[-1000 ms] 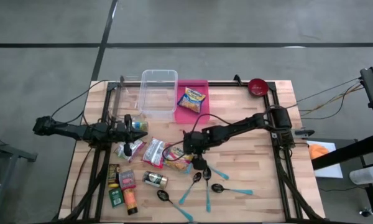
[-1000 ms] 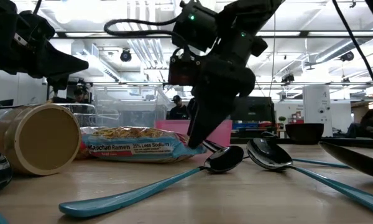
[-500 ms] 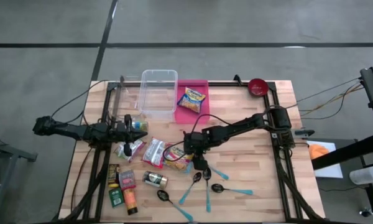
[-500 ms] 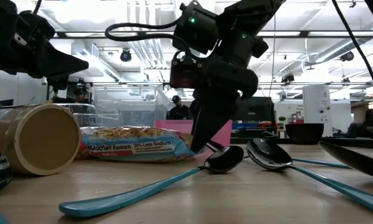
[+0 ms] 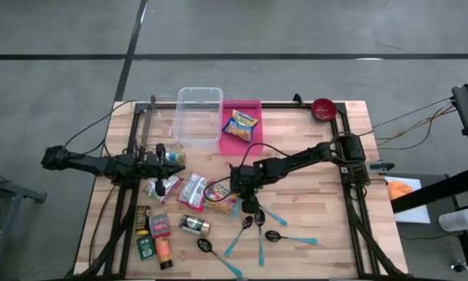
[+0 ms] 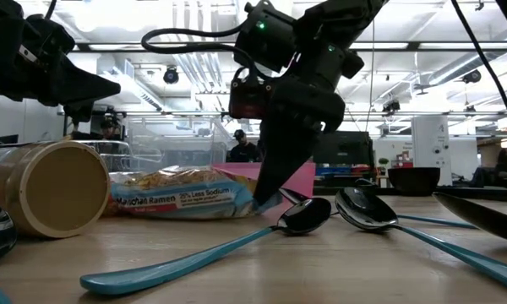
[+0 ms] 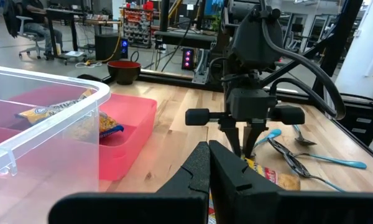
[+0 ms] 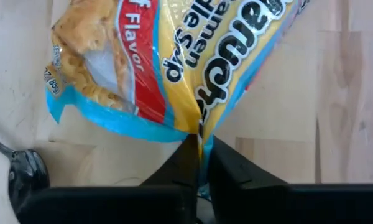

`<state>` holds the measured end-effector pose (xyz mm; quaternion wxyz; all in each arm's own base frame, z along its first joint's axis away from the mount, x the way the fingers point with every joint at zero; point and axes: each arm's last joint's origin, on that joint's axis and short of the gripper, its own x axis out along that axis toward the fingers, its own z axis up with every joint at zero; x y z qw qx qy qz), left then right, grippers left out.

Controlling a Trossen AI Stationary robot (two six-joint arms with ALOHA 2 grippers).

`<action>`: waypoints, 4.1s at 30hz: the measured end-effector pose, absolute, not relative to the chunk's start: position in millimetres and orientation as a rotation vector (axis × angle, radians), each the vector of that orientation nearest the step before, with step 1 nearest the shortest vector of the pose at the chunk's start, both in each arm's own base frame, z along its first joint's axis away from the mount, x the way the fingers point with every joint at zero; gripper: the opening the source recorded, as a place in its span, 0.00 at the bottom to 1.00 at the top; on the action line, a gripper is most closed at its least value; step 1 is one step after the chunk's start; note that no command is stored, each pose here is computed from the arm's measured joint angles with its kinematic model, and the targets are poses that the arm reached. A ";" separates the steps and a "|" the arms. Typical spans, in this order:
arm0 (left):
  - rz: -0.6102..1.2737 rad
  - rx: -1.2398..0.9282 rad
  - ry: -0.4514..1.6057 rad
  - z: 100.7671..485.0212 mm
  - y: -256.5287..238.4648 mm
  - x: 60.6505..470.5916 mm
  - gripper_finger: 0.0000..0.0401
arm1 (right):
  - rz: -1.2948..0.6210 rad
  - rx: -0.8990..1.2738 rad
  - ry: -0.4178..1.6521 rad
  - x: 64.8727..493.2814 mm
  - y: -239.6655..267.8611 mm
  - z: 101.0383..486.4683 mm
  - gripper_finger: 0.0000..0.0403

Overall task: Pick & Place Food Item
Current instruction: Put the light blue noodle pack into the pink bin

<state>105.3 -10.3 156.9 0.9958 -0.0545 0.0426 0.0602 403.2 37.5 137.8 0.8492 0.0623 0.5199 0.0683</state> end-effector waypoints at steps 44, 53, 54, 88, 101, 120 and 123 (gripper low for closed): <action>0.121 -0.109 0.085 156.9 -10.2 105.3 0.00 | -0.682 -0.333 0.715 373.2 57.0 232.8 0.03; 0.120 -0.109 0.085 156.9 -10.3 105.3 0.00 | -0.757 -0.354 0.641 357.2 38.0 272.5 0.03; 0.121 -0.109 0.085 157.0 -10.2 105.3 0.00 | -0.766 -0.347 0.637 356.1 34.5 274.9 0.03; 0.121 -0.109 0.085 157.0 -10.3 105.3 0.00 | -0.658 0.183 0.657 332.7 -116.4 217.7 0.03; 0.121 -0.109 0.085 156.9 -10.2 105.3 0.00 | -0.623 0.244 0.710 321.8 -111.4 192.7 0.03; 0.121 -0.109 0.085 157.0 -10.3 105.3 0.00 | -0.628 0.273 0.684 322.7 -111.7 193.5 0.35; 0.121 -0.109 0.085 157.0 -10.3 105.3 0.00 | -0.632 0.283 0.681 322.7 -111.7 193.5 0.45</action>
